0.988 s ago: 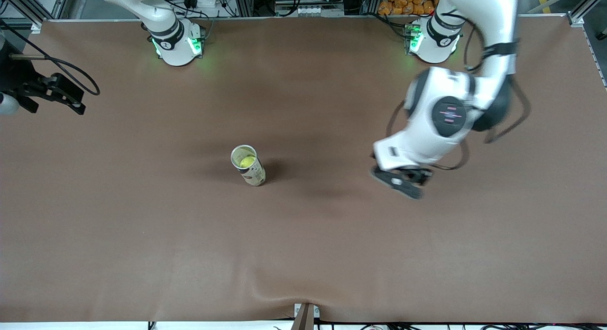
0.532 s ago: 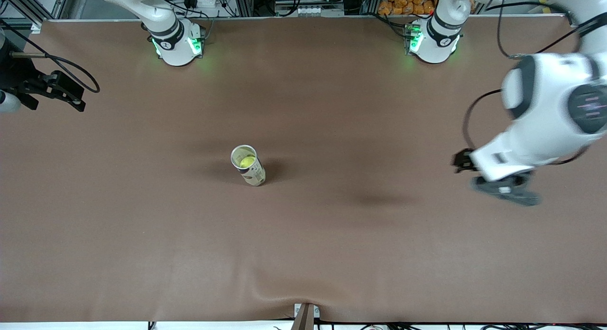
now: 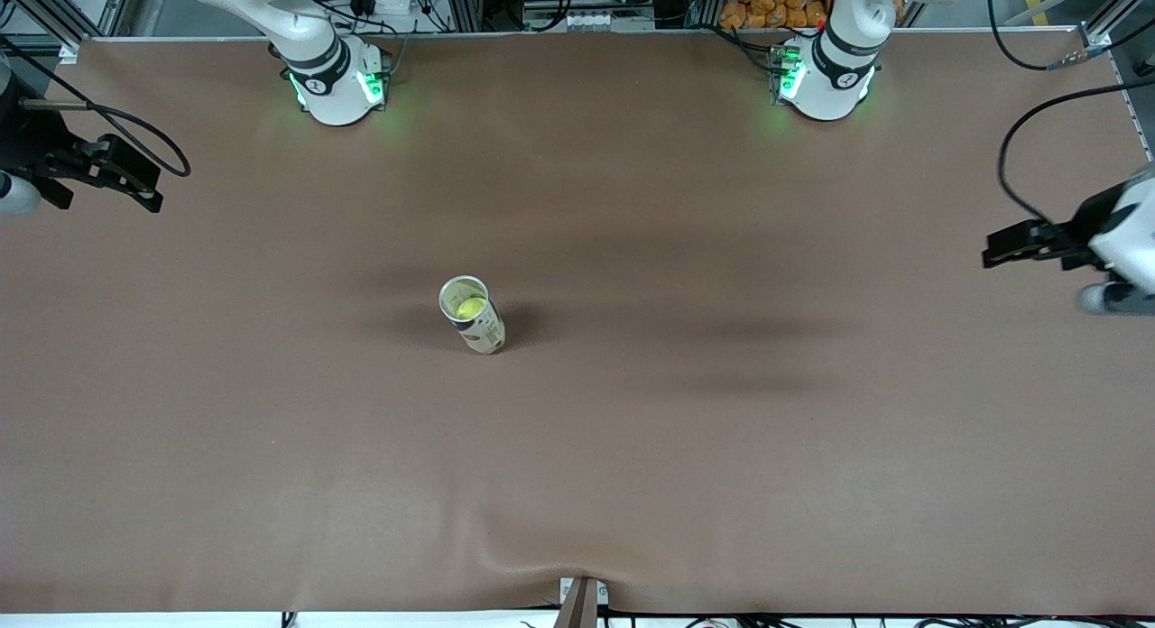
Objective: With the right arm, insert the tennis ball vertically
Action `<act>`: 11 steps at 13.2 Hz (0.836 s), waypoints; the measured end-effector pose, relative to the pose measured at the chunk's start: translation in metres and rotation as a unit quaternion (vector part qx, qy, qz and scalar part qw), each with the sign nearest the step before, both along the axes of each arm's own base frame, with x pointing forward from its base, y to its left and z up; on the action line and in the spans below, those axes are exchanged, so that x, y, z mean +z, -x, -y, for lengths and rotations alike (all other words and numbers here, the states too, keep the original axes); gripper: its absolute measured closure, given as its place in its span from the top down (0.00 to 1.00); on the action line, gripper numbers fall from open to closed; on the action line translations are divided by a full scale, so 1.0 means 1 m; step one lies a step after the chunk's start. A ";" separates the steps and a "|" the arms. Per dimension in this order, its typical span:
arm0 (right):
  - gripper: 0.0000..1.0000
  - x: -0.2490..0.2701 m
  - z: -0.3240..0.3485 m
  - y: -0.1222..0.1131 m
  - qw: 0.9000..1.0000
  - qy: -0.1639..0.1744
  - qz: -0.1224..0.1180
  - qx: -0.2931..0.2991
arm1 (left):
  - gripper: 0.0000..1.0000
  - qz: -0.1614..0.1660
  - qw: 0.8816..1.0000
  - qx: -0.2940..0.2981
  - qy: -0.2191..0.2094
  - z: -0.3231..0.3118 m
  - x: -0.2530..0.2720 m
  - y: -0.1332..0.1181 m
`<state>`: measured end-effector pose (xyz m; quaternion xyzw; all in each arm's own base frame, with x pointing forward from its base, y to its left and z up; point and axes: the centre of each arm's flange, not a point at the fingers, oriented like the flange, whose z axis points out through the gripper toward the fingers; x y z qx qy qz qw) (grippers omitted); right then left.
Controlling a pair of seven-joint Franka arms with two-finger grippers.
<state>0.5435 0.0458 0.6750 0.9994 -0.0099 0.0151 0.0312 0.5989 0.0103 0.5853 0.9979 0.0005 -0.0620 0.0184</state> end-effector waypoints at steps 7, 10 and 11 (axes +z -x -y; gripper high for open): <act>1.00 0.001 0.000 -0.001 1.000 0.000 0.005 0.000 | 1.00 0.005 0.997 0.072 0.017 -0.001 0.024 0.014; 1.00 0.001 -0.002 -0.001 1.000 0.000 0.005 0.002 | 1.00 0.006 0.998 0.059 0.013 0.019 0.032 0.019; 1.00 0.001 -0.002 -0.001 1.000 0.001 0.006 0.002 | 1.00 0.007 0.998 0.056 0.014 0.020 0.032 0.018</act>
